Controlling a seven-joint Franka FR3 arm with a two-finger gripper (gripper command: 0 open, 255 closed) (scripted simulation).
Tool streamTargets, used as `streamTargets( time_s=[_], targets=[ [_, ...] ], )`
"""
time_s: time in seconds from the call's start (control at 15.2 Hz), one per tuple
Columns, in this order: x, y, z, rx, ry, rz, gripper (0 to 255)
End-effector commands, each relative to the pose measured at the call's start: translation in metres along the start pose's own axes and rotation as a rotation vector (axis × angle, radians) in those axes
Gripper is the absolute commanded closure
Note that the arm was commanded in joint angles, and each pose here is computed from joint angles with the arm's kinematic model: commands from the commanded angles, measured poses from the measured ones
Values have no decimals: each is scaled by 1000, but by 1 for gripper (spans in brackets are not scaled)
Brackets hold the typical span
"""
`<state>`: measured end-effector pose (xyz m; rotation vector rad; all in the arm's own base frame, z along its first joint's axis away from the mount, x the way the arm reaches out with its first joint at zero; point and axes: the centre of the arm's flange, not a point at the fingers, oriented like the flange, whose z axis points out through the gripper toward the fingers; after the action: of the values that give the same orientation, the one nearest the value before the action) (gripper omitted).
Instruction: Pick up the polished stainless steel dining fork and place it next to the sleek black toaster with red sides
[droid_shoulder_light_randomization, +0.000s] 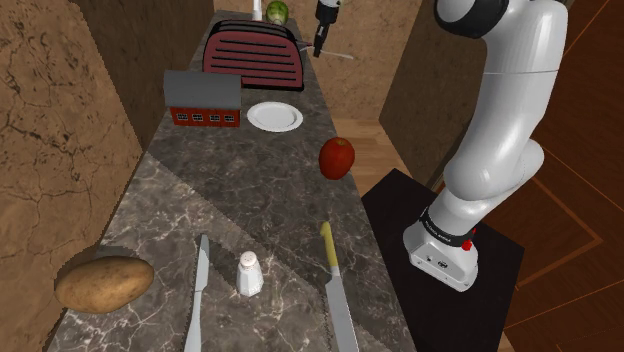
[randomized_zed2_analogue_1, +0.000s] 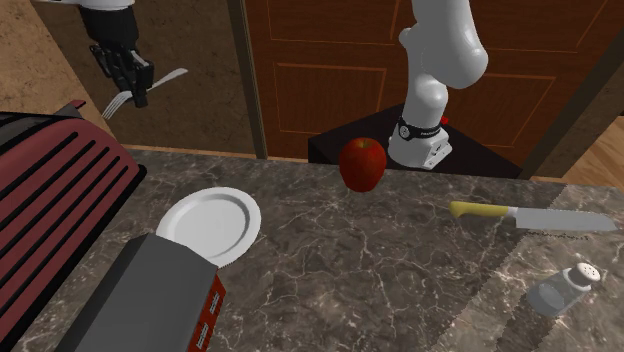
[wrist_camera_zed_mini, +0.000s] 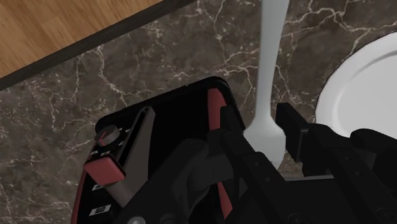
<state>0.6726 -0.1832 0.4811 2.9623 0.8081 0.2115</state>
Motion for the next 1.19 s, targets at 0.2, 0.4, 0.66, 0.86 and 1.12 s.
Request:
streamTargets(
  time_s=[0.2, 0.4, 0.66, 0.86, 1.12],
  targets=[
    [-4, -3, 26, 0, 1, 0, 255],
    [-5, -4, 42, 0, 1, 0, 255],
    [-8, -6, 63, 0, 1, 0, 255],
    [-10, -8, 78, 0, 1, 0, 255],
    [-12, -10, 99, 0, 1, 0, 255]
  ],
)
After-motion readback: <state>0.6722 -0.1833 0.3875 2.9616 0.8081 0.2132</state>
